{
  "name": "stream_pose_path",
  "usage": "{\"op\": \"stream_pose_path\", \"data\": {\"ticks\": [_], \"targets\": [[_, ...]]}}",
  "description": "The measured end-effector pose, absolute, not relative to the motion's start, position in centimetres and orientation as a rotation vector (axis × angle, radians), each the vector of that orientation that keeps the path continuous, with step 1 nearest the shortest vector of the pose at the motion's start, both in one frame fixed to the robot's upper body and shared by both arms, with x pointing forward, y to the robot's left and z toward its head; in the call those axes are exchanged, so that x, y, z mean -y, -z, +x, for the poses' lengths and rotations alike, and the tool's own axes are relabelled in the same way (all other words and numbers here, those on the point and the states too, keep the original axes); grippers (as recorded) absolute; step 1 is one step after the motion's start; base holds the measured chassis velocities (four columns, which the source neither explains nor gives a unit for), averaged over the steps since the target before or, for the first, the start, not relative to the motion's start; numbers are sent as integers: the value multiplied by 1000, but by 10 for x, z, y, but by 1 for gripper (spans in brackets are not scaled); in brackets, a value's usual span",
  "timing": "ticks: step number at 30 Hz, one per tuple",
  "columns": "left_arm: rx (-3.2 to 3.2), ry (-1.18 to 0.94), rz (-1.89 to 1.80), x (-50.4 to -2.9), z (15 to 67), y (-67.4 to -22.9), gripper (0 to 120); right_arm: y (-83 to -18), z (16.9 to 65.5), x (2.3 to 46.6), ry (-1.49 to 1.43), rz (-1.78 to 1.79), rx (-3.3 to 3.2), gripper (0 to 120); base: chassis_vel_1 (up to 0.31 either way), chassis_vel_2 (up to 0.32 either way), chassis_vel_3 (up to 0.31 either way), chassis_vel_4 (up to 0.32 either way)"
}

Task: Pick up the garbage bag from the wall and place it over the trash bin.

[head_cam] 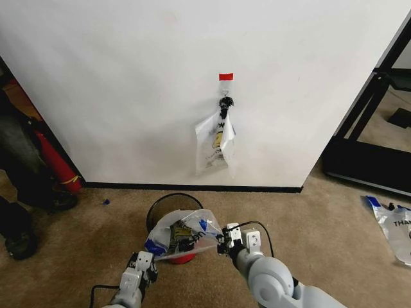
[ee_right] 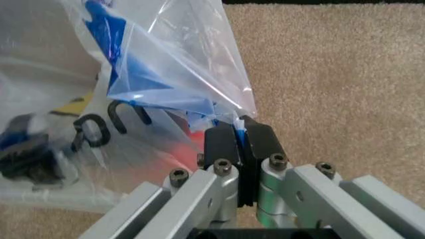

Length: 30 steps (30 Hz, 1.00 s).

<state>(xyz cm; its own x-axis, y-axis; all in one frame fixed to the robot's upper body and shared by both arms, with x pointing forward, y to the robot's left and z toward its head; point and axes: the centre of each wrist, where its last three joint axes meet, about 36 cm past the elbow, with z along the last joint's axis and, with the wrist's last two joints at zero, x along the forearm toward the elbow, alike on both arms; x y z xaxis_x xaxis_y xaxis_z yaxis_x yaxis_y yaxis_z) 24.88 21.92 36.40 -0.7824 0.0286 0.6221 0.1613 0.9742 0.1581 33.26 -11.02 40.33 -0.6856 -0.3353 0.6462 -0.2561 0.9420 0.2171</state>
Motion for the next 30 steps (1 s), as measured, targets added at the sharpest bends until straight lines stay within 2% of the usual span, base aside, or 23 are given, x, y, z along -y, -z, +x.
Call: {"op": "stream_pose_path", "data": {"ticks": [30], "targets": [[2457,271,-110,-212,252,-332,0,-370,357,95,71,359,2357,0,0,0,0,0]]}}
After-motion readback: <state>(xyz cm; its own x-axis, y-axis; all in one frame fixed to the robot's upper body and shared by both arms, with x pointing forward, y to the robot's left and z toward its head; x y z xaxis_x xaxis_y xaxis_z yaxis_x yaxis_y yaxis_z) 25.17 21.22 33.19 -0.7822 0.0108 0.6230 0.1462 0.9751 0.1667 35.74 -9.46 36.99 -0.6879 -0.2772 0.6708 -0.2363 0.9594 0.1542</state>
